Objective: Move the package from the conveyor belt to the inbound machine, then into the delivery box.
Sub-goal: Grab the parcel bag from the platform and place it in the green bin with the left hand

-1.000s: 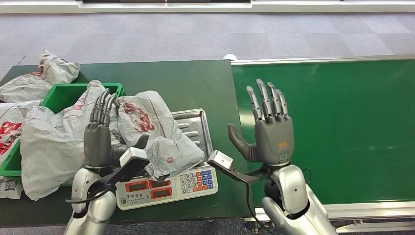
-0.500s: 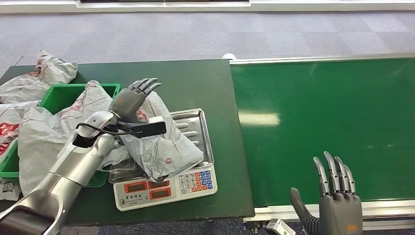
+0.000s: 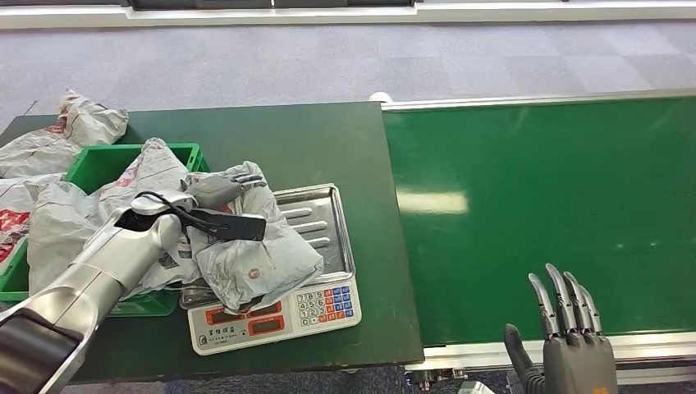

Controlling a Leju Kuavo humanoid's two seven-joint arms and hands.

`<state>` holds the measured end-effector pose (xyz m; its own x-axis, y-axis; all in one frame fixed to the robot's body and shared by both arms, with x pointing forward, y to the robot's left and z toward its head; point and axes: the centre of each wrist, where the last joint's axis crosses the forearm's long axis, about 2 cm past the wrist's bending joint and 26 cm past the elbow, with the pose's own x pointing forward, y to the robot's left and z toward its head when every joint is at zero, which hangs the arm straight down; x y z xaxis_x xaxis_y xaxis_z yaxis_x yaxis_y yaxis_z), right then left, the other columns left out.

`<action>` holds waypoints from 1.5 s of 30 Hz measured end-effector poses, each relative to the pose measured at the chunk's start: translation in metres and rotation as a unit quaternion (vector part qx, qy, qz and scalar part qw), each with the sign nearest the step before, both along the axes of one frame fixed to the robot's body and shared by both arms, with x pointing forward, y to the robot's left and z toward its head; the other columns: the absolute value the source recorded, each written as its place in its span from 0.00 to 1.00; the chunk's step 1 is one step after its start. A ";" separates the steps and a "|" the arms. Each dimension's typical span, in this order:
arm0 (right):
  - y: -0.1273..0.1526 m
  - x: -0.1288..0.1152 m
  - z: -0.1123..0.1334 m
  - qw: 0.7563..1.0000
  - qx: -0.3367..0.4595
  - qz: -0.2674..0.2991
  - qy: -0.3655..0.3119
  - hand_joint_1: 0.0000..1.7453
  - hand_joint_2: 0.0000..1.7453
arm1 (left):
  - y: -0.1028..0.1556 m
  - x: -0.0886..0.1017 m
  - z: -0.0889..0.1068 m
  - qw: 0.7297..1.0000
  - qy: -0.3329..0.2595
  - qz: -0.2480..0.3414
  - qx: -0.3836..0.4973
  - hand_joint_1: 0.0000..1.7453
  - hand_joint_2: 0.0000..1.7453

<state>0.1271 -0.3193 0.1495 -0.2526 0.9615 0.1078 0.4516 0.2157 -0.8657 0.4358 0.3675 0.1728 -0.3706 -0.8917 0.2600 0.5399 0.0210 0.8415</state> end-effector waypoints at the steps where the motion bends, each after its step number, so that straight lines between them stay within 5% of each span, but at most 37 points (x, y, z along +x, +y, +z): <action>1: 0.000 0.001 0.000 1.000 0.002 0.003 0.001 0.00 1.00 | 0.005 -0.001 -0.002 1.000 0.012 -0.001 0.004 0.13 1.00; 5: -0.001 0.005 0.001 1.000 0.005 0.012 0.001 0.00 1.00 | 0.016 -0.005 -0.010 0.999 0.038 -0.002 0.018 0.97 1.00; 6: -0.001 0.006 0.001 1.000 0.004 0.015 0.000 0.00 1.00 | 0.017 -0.006 -0.011 0.999 0.045 -0.002 0.021 1.00 1.00; 28: 0.010 0.019 0.007 0.999 0.004 0.027 -0.024 0.00 1.00 | 0.038 -0.007 -0.004 0.992 0.024 -0.023 0.122 1.00 1.00; 34: 0.009 0.018 0.006 0.999 0.018 0.028 -0.031 0.00 1.00 | 0.042 -0.010 0.000 0.988 -0.032 -0.029 0.150 1.00 1.00; 40: 0.004 0.014 0.003 0.999 0.031 0.027 -0.028 0.00 1.00 | 0.047 -0.012 0.024 0.982 -0.091 -0.036 0.160 1.00 1.00; 45: 0.003 0.008 0.001 0.999 0.033 0.022 -0.028 0.00 1.00 | 0.045 -0.004 0.079 0.971 -0.178 -0.030 0.155 1.00 1.00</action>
<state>0.1348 -0.3168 0.1503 -0.3025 0.9405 0.1549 0.4872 0.2923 -0.8229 0.4322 0.4128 0.2521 -0.4416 -0.8807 -0.1715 0.2050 -0.2851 0.9363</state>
